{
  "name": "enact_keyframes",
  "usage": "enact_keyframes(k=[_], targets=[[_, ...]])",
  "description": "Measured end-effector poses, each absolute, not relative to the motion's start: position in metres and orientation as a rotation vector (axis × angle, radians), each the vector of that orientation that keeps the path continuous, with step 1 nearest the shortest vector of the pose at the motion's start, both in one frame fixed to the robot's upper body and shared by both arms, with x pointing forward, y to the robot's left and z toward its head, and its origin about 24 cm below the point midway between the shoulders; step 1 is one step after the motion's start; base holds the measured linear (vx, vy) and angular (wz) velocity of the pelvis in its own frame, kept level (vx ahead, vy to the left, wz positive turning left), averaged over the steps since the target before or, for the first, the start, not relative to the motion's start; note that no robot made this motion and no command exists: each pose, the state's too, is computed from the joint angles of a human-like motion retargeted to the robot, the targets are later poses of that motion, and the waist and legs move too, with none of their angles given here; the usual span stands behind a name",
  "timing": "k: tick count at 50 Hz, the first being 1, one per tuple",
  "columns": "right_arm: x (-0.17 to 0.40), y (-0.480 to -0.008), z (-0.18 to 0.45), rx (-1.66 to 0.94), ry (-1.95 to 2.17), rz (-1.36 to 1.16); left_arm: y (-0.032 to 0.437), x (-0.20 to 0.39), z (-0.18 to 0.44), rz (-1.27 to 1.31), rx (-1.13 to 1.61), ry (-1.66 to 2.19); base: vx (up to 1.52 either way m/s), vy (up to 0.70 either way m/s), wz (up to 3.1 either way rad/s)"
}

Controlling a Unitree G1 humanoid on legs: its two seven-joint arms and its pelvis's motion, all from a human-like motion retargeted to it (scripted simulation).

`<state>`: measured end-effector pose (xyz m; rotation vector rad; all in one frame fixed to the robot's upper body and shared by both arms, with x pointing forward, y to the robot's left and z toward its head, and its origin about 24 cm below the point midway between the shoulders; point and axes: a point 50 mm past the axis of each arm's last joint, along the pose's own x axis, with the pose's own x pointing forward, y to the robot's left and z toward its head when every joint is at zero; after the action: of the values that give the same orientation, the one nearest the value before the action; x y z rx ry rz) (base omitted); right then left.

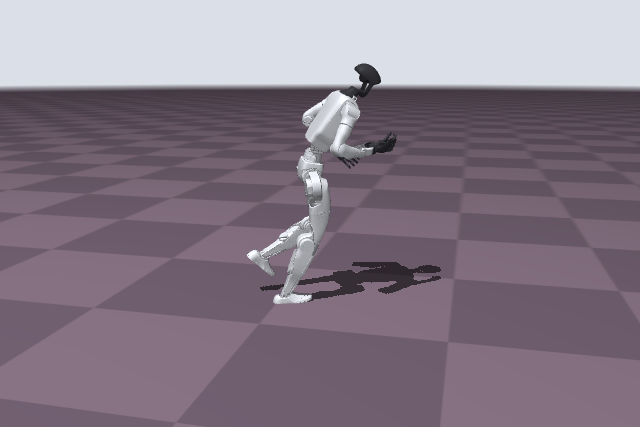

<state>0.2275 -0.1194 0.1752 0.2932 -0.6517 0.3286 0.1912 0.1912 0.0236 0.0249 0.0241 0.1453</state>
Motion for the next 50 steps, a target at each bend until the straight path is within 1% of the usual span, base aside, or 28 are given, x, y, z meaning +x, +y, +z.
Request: enact_keyframes(k=[2, 3, 5, 7, 10, 13, 15, 18, 20, 22, 25, 27, 28, 30, 31, 33, 35, 38, 40, 41, 42, 44, 45, 47, 50], targets=[[0.214, -0.112, 0.214, 0.411, -0.831, 0.379, 0.221, 0.161, 0.016, 0.147, 0.214, 0.121, 0.78, 0.06, -2.41], [0.203, -0.113, 0.229, 0.454, -0.935, 0.406, 0.232, 0.148, 0.023, 0.108, 0.24, 0.101, 0.8, 0.1, -2.04], [0.186, -0.114, 0.249, 0.565, -1.06, 0.441, 0.245, 0.133, 0.036, 0.063, 0.246, 0.089, 0.8, 0.13, -1.78], [0.174, -0.115, 0.26, 0.682, -1.102, 0.481, 0.249, 0.129, 0.046, 0.077, 0.102, 0.082, 0.81, 0.19, -1.6], [0.164, -0.112, 0.265, 0.705, -1.133, 0.563, 0.257, 0.134, 0.058, 0.031, 0.123, 0.048, 0.82, 0.26, -1.19], [0.167, -0.104, 0.255, 0.612, -1.062, 0.63, 0.25, 0.154, 0.063, 0.002, 0.148, -0.022, 0.84, 0.34, -0.57], [0.177, -0.1, 0.235, 0.533, -0.955, 0.644, 0.236, 0.177, 0.063, -0.029, 0.169, -0.088, 0.84, 0.34, -0.17], [0.196, -0.105, 0.175, 0.443, -0.655, 0.479, 0.204, 0.226, 0.081, -0.049, 0.252, -0.247, 0.79, 0.29, 0.07], [0.194, -0.123, 0.135, 0.371, -0.466, 0.344, 0.18, 0.253, 0.122, -0.054, 0.298, -0.451, 0.79, 0.24, 0.49], [0.179, -0.143, 0.122, 0.276, -0.404, 0.329, 0.15, 0.272, 0.183, -0.077, 0.363, -0.736, 0.79, 0.2, 0.87], [0.155, -0.172, 0.128, 0.156, -0.371, 0.354, 0.116, 0.265, 0.27, -0.02, 0.347, -1.14, 0.86, 0.06, 1.06], [0.146, -0.186, 0.128, 0.136, -0.314, 0.34, 0.1, 0.247, 0.31, 0.007, 0.229, -1.327, 0.9, -0.09, 0.74], [0.144, -0.191, 0.123, 0.171, -0.264, 0.319, 0.091, 0.236, 0.324, -0.014, 0.136, -1.391, 0.92, -0.16, 0.45], [0.143, -0.199, 0.103, 0.303, -0.139, 0.272, 0.072, 0.21, 0.34, -0.161, -0.074, -1.476, 0.94, -0.21, 0.18], [0.146, -0.202, 0.091, 0.349, -0.085, 0.237, 0.068, 0.202, 0.343, -0.227, -0.135, -1.488, 0.97, -0.25, -0.12], [0.155, -0.206, 0.069, 0.343, -0.007, 0.189, 0.063, 0.19, 0.339, -0.329, -0.167, -1.498, 1.0, -0.25, -0.49], [0.165, -0.203, 0.046, 0.224, 0.034, 0.185, 0.066, 0.192, 0.317, -0.345, -0.061, -1.454, 1.02, -0.23, -0.8], [0.193, -0.19, 0.045, 0.153, -0.032, 0.161, 0.085, 0.229, 0.258, -0.205, 0.115, -1.152, 0.97, -0.19, -1.5], [0.217, -0.174, 0.075, 0.149, -0.197, 0.191, 0.105, 0.251, 0.196, -0.149, 0.219, -0.842, 0.95, -0.12, -1.58], [0.229, -0.164, 0.101, 0.151, -0.315, 0.224, 0.118, 0.252, 0.164, -0.147, 0.21, -0.686, 0.94, -0.11, -1.22], [0.238, -0.154, 0.129, 0.16, -0.435, 0.258, 0.133, 0.247, 0.136, -0.139, 0.182, -0.545, 0.93, -0.11, -1.09], [0.246, -0.133, 0.186, 0.208, -0.675, 0.333, 0.164, 0.225, 0.1, -0.114, 0.105, -0.353, 0.97, -0.09, -1.31], [0.242, -0.125, 0.211, 0.251, -0.786, 0.366, 0.18, 0.21, 0.089, -0.108, 0.104, -0.286, 1.04, -0.06, -1.55], [0.227, -0.116, 0.245, 0.363, -0.947, 0.42, 0.208, 0.185, 0.086, -0.12, 0.197, -0.215, 1.07, -0.01, -1.56], [0.202, -0.114, 0.267, 0.503, -1.072, 0.509, 0.236, 0.161, 0.088, -0.149, 0.283, -0.113, 1.1, 0.09, -1.17]])
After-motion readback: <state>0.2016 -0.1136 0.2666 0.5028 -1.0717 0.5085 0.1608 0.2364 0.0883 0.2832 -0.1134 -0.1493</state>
